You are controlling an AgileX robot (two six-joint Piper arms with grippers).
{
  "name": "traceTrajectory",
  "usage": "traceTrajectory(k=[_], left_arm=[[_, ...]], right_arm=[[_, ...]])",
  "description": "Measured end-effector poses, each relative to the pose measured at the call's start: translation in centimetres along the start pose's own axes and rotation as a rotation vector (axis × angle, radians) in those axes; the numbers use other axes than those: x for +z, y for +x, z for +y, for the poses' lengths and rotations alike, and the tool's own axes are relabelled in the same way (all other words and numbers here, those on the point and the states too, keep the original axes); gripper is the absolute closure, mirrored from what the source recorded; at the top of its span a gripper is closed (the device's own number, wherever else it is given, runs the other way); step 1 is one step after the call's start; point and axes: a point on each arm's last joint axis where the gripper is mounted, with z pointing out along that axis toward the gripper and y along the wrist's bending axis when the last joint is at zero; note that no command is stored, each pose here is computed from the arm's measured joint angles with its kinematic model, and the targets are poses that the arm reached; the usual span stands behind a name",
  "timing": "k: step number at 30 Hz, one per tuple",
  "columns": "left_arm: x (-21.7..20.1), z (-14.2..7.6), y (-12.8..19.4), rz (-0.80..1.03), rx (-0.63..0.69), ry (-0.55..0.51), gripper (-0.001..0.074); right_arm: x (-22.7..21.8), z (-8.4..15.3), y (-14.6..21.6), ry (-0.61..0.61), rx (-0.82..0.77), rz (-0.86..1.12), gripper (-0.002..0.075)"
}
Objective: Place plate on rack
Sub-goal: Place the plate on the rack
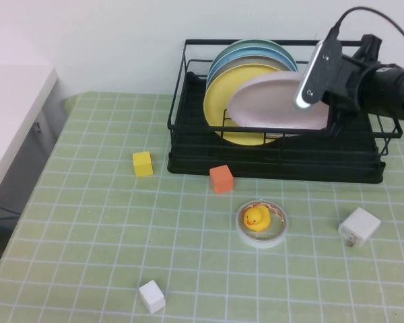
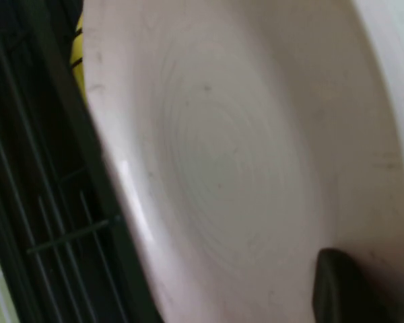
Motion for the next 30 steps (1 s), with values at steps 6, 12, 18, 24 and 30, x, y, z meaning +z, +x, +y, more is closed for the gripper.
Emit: traceTrajectory(k=[6,12,18,24,30], left_arm=[[0.0,0.0,0.0,0.0,-0.001,0.0,0.0736],[0.0,0.0,0.0,-0.003,0.003,-0.004,0.0736],[0.0,0.1,0.0,-0.004,0.008,-0.008,0.0736],[0.0,0.1,0.0,-0.005,0.01,-0.011,0.0736],[0.0,0.1,0.0,-0.005,0.01,-0.011,0.0736]], right_arm=[[0.5,0.3,0.3,0.001,-0.005,0.014,0.0629],[0.4,-0.6,-1.1,0.041,-0.018,-0.019,0.0629],[-0.1,-2.5,-4.3,0.157,-0.031,-0.077,0.063],[1.4,-1.2,-4.2,0.116,0.016,-0.074,0.063],[2.2,-0.5,-3.8,0.084,0.055,-0.067,0.063]])
